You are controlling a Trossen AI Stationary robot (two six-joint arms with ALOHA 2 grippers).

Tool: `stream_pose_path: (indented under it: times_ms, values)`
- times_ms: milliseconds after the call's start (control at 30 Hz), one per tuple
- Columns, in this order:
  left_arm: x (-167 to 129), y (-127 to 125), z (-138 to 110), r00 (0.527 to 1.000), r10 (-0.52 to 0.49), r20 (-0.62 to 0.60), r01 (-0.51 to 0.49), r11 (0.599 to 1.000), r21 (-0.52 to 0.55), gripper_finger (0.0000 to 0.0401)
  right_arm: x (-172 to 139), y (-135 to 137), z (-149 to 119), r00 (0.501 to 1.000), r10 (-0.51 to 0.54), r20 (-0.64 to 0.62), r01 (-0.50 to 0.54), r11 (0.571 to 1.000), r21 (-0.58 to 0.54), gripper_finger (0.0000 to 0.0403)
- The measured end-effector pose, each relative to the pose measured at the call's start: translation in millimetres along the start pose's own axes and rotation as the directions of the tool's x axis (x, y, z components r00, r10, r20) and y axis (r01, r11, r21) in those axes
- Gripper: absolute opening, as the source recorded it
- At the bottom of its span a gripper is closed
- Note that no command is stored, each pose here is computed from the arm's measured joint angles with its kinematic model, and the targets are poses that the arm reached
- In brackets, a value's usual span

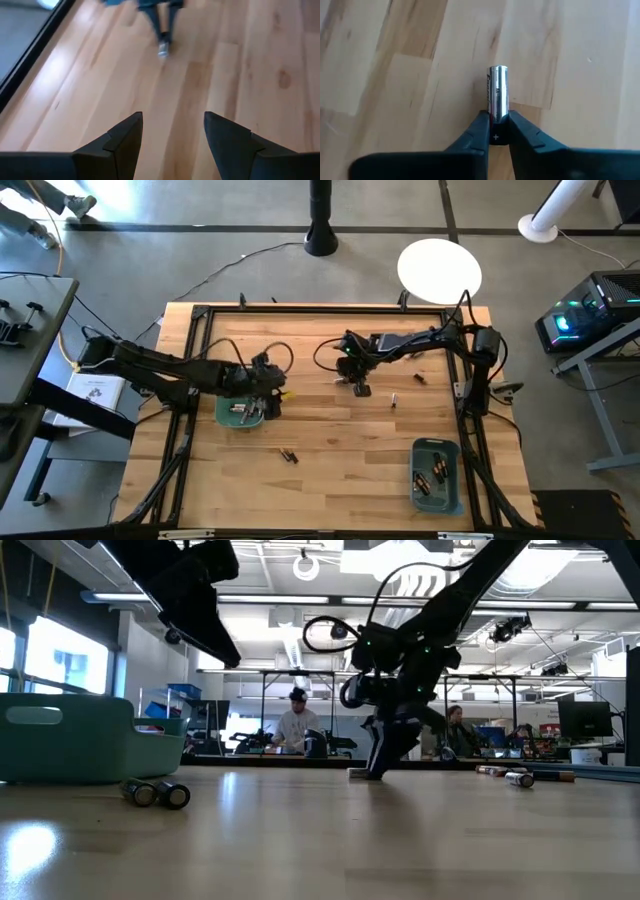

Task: Sort batteries
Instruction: Put the silver battery into the green bin

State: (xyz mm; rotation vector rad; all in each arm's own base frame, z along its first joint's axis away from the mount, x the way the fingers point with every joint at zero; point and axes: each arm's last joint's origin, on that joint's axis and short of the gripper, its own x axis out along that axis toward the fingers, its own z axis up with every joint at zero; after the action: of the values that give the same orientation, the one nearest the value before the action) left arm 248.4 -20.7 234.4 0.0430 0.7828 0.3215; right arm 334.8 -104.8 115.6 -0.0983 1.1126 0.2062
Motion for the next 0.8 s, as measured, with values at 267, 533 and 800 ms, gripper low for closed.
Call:
stream_pose_path:
  times_ms: [267, 533, 800]
  values:
    - [17, -47, 4, 0.989, 0.003, 0.150, -0.033, 0.979, 0.201, 0.0204, 7, 63, 18, 0.911, 0.035, 0.410, -0.032, 0.999, -0.015, 0.0025]
    - [38, -72, 16, 0.945, -0.057, 0.322, -0.034, 0.962, 0.271, 0.0204, -2, 116, 38, 0.706, -0.046, 0.706, 0.068, 0.998, -0.003, 0.0025]
    - [31, -71, 22, 0.927, -0.078, 0.368, 0.007, 0.982, 0.190, 0.0202, -12, 148, 51, 0.606, -0.081, 0.791, 0.144, 0.990, -0.009, 0.0025]
